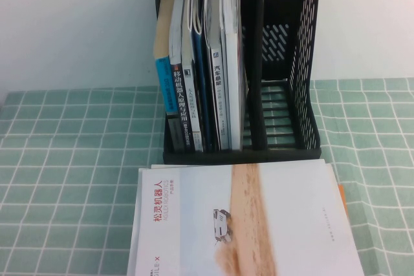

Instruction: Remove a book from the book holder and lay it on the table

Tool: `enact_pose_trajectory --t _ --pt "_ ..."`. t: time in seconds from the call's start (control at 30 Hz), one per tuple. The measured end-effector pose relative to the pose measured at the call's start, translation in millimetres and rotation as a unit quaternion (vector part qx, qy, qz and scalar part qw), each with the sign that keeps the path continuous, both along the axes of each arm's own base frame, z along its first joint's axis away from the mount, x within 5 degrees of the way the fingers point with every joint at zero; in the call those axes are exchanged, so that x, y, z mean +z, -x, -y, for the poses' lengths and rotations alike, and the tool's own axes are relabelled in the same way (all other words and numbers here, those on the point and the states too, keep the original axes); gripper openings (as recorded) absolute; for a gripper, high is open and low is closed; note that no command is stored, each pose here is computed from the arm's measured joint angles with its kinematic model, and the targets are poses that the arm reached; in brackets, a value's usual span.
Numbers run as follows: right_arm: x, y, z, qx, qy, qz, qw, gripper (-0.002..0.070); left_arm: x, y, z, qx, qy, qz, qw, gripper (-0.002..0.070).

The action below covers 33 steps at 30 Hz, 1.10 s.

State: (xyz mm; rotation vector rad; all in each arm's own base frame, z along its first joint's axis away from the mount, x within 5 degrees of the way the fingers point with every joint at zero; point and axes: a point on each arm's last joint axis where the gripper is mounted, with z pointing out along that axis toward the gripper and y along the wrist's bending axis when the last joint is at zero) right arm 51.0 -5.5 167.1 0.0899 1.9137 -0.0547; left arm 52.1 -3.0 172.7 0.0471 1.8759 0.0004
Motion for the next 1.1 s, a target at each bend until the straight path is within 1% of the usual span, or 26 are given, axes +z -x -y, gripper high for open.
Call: enact_pose_trajectory --t 0.77,0.93,1.1 --pt "0.0 0.0 0.1 0.000 0.001 0.000 1.000 -0.0002 0.0 0.0 0.1 0.000 0.002 0.000 1.000 -0.0003" --pt "0.0 0.0 0.1 0.000 0.001 0.000 1.000 -0.0002 0.2 0.0 2.5 -0.003 0.036 0.000 0.999 -0.0003" --pt "0.0 0.0 0.1 0.000 0.001 0.000 1.000 -0.0002 0.4 0.0 3.1 -0.004 0.044 0.000 0.999 -0.0003"
